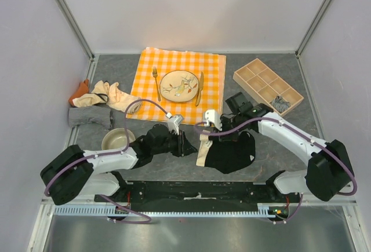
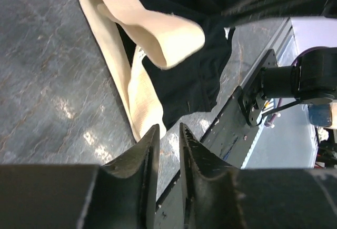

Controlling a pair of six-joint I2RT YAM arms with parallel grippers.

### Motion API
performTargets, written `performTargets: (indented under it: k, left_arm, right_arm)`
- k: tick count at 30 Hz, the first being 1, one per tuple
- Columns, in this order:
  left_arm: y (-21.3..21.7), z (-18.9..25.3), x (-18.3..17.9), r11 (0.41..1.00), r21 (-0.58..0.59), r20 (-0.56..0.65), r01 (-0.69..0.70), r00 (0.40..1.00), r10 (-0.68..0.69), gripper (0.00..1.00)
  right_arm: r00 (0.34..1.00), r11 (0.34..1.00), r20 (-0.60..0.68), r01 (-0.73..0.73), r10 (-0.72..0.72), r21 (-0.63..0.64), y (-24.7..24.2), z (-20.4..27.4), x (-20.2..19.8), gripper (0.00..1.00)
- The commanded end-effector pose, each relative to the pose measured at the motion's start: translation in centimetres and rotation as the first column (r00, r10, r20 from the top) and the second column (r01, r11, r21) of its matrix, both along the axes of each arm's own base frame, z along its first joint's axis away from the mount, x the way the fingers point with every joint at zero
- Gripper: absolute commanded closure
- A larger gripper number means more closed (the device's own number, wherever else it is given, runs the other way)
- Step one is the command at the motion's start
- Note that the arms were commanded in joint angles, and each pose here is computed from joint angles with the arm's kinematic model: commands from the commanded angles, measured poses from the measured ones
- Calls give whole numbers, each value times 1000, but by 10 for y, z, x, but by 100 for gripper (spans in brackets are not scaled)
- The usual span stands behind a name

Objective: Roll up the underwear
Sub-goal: Fold the underwear at the center of the board.

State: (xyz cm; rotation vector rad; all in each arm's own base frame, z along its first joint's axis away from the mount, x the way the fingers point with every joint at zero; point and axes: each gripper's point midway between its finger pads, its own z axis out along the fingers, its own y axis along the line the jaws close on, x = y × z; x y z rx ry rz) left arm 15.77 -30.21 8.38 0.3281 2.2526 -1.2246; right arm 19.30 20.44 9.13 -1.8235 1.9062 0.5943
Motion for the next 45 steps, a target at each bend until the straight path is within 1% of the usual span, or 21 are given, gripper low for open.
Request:
performTargets:
  k: [1, 3, 5, 6, 8, 9, 10, 13, 14, 16, 17, 19, 22, 27, 34, 40, 45]
  left_arm:
    - [-22, 29, 14, 990, -138, 33, -1, 999, 6, 75]
    - [-28, 35, 16, 985, -173, 42, 10, 999, -2, 78]
    - [-36, 34, 17, 982, -183, 37, 32, 999, -26, 78]
    - [-42, 41, 21, 977, -207, 52, 43, 998, -33, 78]
    - [-50, 35, 21, 976, -209, 29, 65, 998, -60, 78]
    - [-57, 43, 24, 968, -241, 38, 71, 997, -64, 78]
    - [-60, 35, 26, 969, -237, 18, 69, 998, -66, 78]
    - [-71, 41, 31, 955, -286, 14, 73, 997, -73, 80]
    - [-73, 34, 34, 957, -282, -3, 63, 998, -66, 80]
    - [-80, 38, 36, 948, -311, -7, 67, 997, -73, 81]
    - [-82, 30, 39, 951, -304, -27, 57, 997, -68, 81]
    - [-88, 30, 46, 950, -307, -27, 46, 998, -57, 81]
    - [-89, 13, 59, 964, -266, -54, -15, 999, 1, 82]
    - [-74, -29, 79, 978, -156, -114, -136, 986, 119, 86]
    - [-51, -62, 86, 978, -42, -140, -205, 970, 197, 87]
    - [-42, -76, 90, 975, 31, -128, -222, 966, 224, 87]
    - [-38, -77, 93, 972, 39, -124, -230, 964, 233, 86]
  right_arm:
    - [994, 984, -2, 109, -110, 139, 17, 34, 34, 100]
    - [988, 975, -8, 150, -151, 163, 17, 42, 45, 100]
    - [986, 971, -15, 166, -166, 170, 18, 45, 52, 100]
    - [985, 970, -26, 175, -173, 168, 19, 43, 53, 100]
    - [981, 967, -29, 192, -190, 165, 19, 42, 57, 100]
    - [977, 963, -36, 212, -209, 166, 19, 41, 60, 100]
    - [973, 959, -39, 231, -227, 166, 17, 41, 63, 100]
    - [957, 943, -32, 288, -287, 169, 10, 43, 74, 100]
    - [954, 938, -33, 300, -299, 171, 9, 43, 76, 100]
    - [949, 931, -32, 315, -315, 185, 6, 46, 81, 100]
    - [949, 930, -36, 314, -313, 192, 7, 47, 81, 100]
    - [947, 927, -42, 319, -318, 198, 6, 47, 82, 100]
    - [946, 924, -49, 324, -321, 205, 6, 48, 83, 100]
    - [943, 919, -40, 332, -331, 215, 4, 51, 85, 100]
    - [944, 916, -31, 327, -329, 231, 2, 54, 84, 100]
    - [971, 934, -50, 239, -235, 265, 6, 53, 64, 100]
    - [989, 949, -64, 148, -136, 279, 5, 54, 39, 100]
